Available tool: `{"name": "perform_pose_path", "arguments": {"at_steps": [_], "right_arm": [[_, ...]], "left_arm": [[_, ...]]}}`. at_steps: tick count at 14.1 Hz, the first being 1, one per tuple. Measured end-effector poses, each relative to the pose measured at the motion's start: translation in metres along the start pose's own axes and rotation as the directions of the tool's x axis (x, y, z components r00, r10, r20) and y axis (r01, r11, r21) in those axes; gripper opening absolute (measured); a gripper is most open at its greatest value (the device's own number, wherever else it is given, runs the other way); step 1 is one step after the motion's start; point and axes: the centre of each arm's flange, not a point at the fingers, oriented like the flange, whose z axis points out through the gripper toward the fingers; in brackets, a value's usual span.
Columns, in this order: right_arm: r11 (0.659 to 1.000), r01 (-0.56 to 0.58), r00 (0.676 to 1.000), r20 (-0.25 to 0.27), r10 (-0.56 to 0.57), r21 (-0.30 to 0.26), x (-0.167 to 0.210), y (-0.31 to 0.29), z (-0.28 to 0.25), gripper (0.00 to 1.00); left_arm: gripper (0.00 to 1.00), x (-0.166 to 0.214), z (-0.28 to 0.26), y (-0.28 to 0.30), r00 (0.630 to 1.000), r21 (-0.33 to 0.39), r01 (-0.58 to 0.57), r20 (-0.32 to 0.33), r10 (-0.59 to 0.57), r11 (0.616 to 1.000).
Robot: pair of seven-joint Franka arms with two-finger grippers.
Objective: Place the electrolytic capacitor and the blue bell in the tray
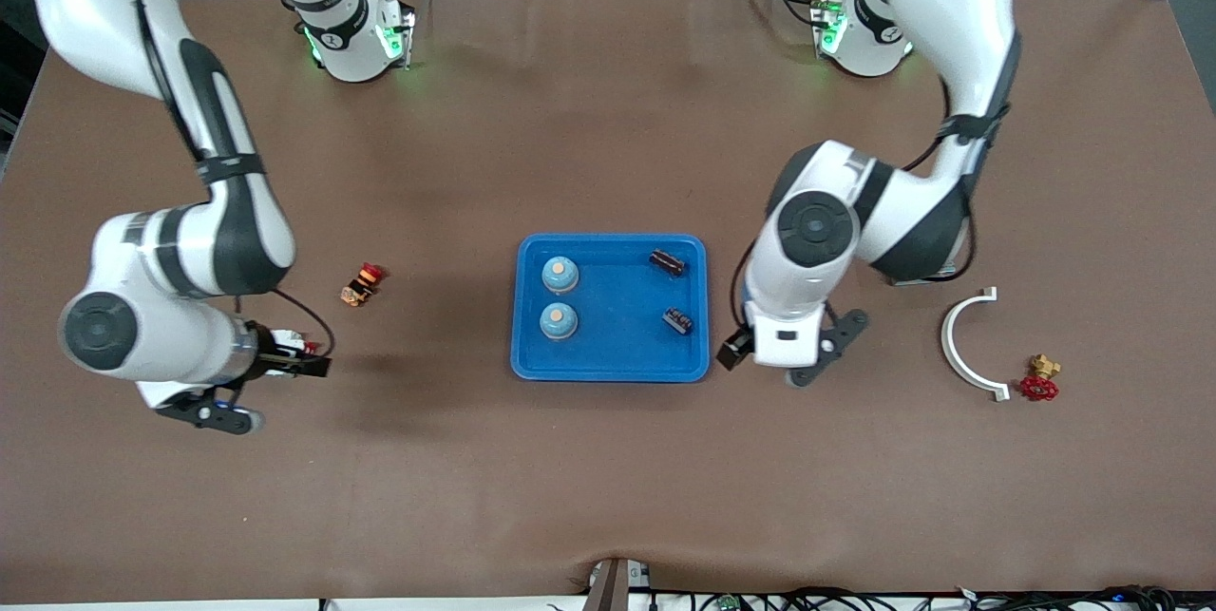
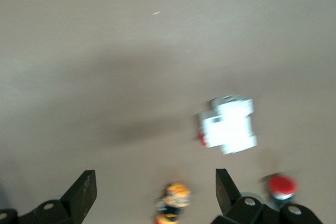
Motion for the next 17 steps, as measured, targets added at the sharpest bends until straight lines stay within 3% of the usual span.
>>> {"name": "perform_pose_path", "arguments": {"at_steps": [3, 6, 9, 11, 14, 17], "right_arm": [[0.998, 0.063, 0.998, 0.003, -0.063, 0.012, 0.012, 0.067, 0.001, 1.0], [0.996, 0.089, 0.996, -0.02, -0.089, 0.016, 0.011, 0.097, -0.02, 1.0], [0.994, 0.109, 0.993, -0.041, -0.108, 0.013, -0.006, 0.1, -0.071, 1.0], [0.993, 0.119, 0.992, -0.049, -0.118, 0.011, -0.024, 0.103, -0.108, 1.0], [0.992, 0.129, 0.989, -0.069, -0.128, 0.007, -0.051, 0.104, -0.159, 1.0], [0.99, 0.144, 0.986, -0.09, -0.143, 0.003, -0.078, 0.098, -0.201, 1.0]], "left_arm": [[1.0, 0.055, -0.041, -0.043, 0.996, 0.007, -0.077, 0.037, 0.077, 0.997], [1.0, 0.121, -0.074, -0.107, 0.981, 0.024, -0.18, 0.071, 0.178, 0.983], [1.0, 0.172, -0.089, -0.162, 0.949, 0.001, -0.3, 0.1, 0.298, 0.954], [1.0, 0.202, -0.105, -0.199, 0.909, -0.031, -0.405, 0.096, 0.406, 0.914], [1.0, 0.22, -0.127, -0.23, 0.846, -0.046, -0.528, 0.062, 0.53, 0.848], [1.0, 0.21, -0.163, -0.237, 0.835, -0.058, -0.547, 0.03, 0.549, 0.835]]}}
